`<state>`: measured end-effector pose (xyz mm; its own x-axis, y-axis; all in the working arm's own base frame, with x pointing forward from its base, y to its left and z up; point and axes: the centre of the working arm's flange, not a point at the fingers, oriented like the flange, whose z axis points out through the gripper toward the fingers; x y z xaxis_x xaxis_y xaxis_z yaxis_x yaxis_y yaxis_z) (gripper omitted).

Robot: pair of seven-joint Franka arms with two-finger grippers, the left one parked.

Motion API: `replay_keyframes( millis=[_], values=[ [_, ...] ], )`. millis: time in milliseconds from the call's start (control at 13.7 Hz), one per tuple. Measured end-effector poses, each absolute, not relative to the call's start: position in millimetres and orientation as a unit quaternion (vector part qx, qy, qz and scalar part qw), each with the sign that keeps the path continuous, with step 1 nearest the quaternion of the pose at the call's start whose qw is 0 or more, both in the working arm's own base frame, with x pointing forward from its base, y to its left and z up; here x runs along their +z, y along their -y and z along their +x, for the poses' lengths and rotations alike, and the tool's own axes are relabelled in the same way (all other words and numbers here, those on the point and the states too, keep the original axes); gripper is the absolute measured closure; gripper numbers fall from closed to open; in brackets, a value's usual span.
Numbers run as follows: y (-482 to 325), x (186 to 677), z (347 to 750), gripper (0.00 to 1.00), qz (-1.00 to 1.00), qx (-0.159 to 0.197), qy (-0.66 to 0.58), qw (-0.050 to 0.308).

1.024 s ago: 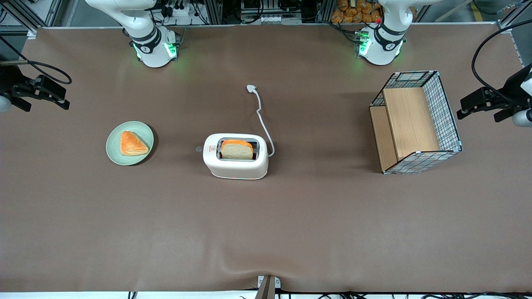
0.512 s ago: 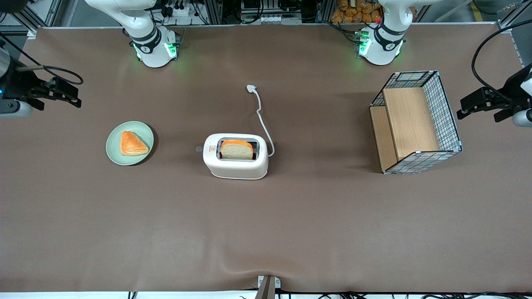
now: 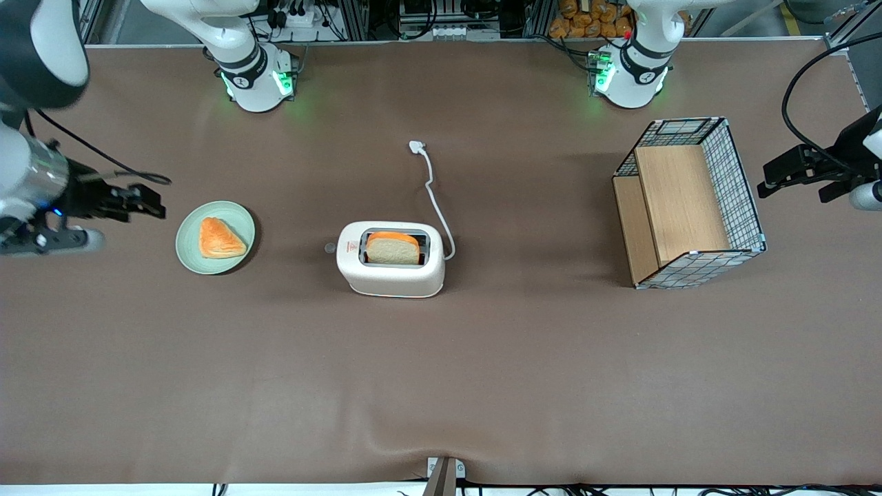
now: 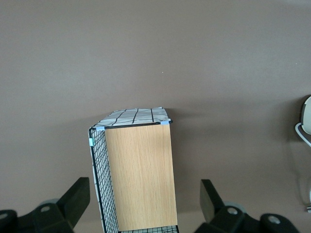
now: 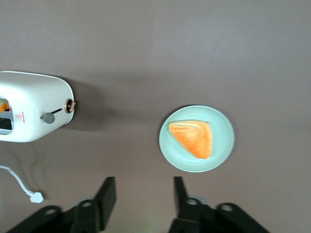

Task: Press toaster button with right arm
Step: 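Move the right gripper over the plate toward the toaster's lever side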

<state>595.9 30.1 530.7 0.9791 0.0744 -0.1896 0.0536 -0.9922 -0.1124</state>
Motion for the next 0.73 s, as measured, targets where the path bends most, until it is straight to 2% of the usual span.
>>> replay_keyframes(
  millis=[293, 366, 732],
  values=[
    [-45.2, 480.5, 610.9, 0.96, -0.984, 0.137, 0.026, 0.111],
    [-49.7, 469.3, 614.5, 0.99, -0.982, 0.143, 0.024, 0.125],
    [-89.5, 408.8, 617.1, 0.99, -0.97, 0.146, 0.007, 0.194]
  ],
)
